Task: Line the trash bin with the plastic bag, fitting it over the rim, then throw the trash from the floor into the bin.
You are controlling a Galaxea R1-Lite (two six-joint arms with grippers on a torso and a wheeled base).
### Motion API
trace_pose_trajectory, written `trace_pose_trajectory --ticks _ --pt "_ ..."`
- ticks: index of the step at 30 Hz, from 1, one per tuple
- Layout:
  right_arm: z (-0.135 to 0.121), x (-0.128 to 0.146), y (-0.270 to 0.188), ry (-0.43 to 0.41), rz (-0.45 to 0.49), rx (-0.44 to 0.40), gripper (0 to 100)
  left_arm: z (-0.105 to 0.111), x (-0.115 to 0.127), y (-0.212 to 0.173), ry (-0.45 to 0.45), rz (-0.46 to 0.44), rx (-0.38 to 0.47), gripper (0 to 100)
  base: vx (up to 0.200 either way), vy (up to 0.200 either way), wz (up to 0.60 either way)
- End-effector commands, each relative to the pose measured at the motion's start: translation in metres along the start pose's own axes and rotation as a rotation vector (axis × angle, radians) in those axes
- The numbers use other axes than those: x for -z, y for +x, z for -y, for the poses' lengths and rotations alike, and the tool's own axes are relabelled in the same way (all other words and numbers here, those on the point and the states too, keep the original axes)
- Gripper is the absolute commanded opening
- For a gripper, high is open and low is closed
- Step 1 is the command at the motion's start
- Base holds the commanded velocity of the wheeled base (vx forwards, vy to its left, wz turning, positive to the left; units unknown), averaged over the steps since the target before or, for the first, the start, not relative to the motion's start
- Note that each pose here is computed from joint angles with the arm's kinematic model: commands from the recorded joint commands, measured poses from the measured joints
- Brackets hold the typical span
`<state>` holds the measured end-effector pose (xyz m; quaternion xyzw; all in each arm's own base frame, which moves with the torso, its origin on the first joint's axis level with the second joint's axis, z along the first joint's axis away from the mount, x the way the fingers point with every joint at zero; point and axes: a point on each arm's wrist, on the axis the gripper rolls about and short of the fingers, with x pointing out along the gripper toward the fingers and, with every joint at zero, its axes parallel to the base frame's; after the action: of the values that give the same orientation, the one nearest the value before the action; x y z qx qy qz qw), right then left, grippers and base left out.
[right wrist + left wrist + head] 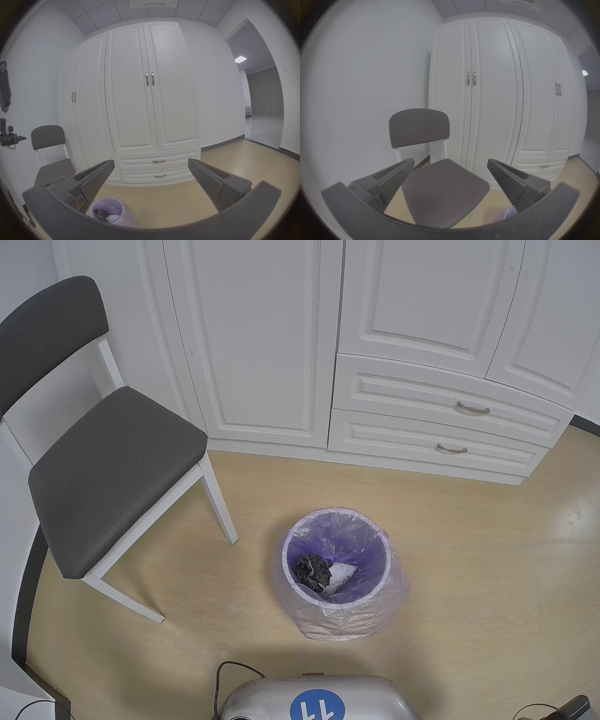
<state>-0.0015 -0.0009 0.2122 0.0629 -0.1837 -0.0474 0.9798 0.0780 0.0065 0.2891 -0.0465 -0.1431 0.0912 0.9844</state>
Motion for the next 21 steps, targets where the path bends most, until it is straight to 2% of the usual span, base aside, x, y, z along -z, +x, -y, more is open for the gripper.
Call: trace_pose_trajectory --ticks 1,3,5,8,10,14,18,21 --pt "0.006 0.009 -0.056 0.022 0.081 -0.065 100 -0.007 -0.025 -0.054 0.001 0.077 -0.024 100 0.000 0.000 0.00" --pt "0.011 0.017 -0.072 0.026 0.072 -0.086 100 -0.009 -0.030 -0.074 -0.002 0.071 -0.014 100 0.000 0.000 0.00" --pt "0.011 0.019 -0.073 0.026 0.062 -0.068 100 -0.011 -0.032 -0.088 -0.003 0.069 -0.010 100 0.000 0.000 0.00" --pt "0.012 0.019 -0.073 0.034 0.063 -0.055 100 -0.013 -0.030 -0.101 -0.002 0.065 -0.009 100 0.000 0.000 0.00" --pt "0.012 0.021 -0.072 0.026 0.062 -0.030 100 -0.016 -0.025 -0.122 -0.002 0.055 0.016 100 0.000 0.000 0.00" --pt "0.012 0.022 -0.072 0.023 0.055 -0.031 100 -0.018 -0.019 -0.138 -0.002 0.046 0.046 100 0.000 0.000 0.00" --pt "0.012 0.023 -0.071 0.022 0.060 -0.029 100 -0.022 -0.006 -0.157 -0.001 0.038 0.053 100 0.000 0.000 0.00" --pt "0.012 0.023 -0.070 0.027 0.119 -0.038 100 -0.026 0.016 -0.172 0.001 0.030 0.073 100 0.000 0.000 0.00"
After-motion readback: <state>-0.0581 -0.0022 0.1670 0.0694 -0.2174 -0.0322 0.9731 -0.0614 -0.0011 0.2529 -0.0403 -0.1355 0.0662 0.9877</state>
